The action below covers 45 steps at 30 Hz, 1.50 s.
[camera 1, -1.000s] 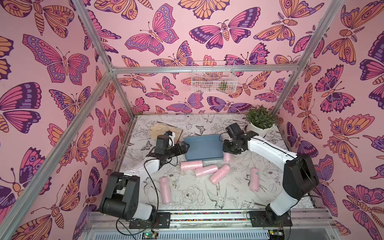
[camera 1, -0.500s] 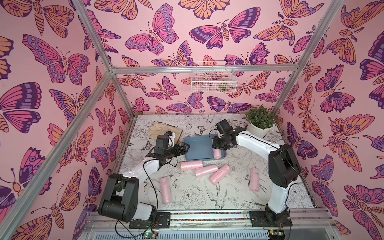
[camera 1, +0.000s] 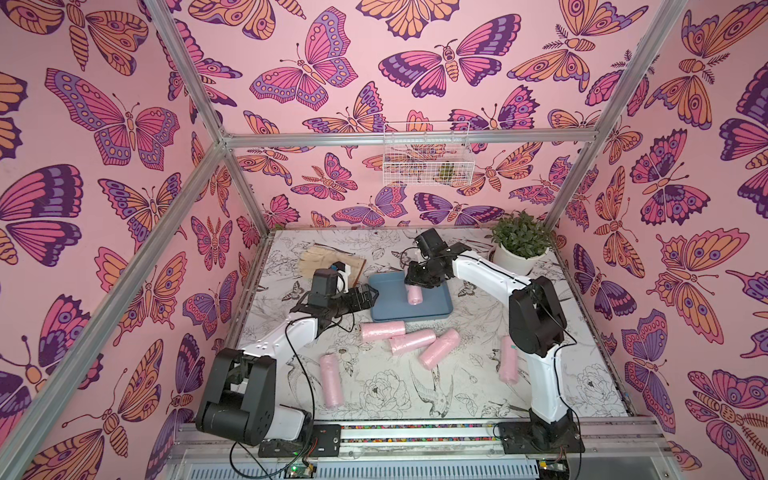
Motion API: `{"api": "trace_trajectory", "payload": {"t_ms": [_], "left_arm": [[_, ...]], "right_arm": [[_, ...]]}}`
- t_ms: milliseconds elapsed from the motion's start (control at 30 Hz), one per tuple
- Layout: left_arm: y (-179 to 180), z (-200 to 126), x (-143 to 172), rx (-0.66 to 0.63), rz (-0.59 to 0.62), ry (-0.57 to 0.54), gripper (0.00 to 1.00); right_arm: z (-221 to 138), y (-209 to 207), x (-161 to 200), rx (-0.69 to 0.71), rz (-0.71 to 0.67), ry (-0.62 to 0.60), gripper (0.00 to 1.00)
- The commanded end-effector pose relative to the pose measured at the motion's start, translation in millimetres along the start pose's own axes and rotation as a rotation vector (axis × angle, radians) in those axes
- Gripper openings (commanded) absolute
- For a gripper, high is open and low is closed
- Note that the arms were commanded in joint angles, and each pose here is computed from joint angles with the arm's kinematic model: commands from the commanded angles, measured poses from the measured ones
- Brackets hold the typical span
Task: Put the roll of trash bags into the storage box
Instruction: Place the roll of trash bags in the storage box.
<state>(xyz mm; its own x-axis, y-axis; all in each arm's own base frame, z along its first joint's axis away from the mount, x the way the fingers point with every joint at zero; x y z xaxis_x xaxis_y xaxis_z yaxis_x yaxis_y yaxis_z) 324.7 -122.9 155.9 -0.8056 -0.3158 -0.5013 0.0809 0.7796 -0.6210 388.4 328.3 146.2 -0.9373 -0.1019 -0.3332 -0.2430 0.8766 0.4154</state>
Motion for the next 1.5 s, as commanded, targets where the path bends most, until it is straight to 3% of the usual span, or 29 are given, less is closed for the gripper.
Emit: {"api": "trace_trajectory", "payload": {"t_ms": [0, 467, 1200, 1367, 1467], "left_arm": [[-3, -6, -1, -0.005, 0.027, -0.012, 1.0], [11, -27, -5, -0.076, 0.03, -0.057, 1.0], [9, -33, -1, -0.049, 0.043, -0.05, 1.0], [11, -31, 0, -0.054, 0.039, -0.042, 1.0], [12, -28, 0, -0.056, 0.032, -0.035, 1.0]], "right_arm": [[4, 21, -3, -0.074, -0.016, 0.007, 0.16], [51, 42, 5, -0.183, 0.036, 0.065, 0.16], [87, 57, 17, -0.252, 0.101, 0.118, 0.17], [87, 63, 19, -0.276, 0.094, 0.126, 0.31], [83, 65, 20, -0.273, 0.085, 0.123, 0.55]]}}
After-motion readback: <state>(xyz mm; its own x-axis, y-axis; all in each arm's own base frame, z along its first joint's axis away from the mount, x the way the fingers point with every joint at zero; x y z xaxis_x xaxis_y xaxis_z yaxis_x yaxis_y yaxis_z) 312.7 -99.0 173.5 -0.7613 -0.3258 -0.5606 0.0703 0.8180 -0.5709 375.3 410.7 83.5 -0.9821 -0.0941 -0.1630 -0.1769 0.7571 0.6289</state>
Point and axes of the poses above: each gripper's point midway between its finger pads, its own z axis out along the fingers, its own y axis along the line the jaws close on, x = y × z, the point moved 6 cm from there along -z, back along the fingers, and after that the axes turned 4 degrees about -z, right-handed, at the moved point
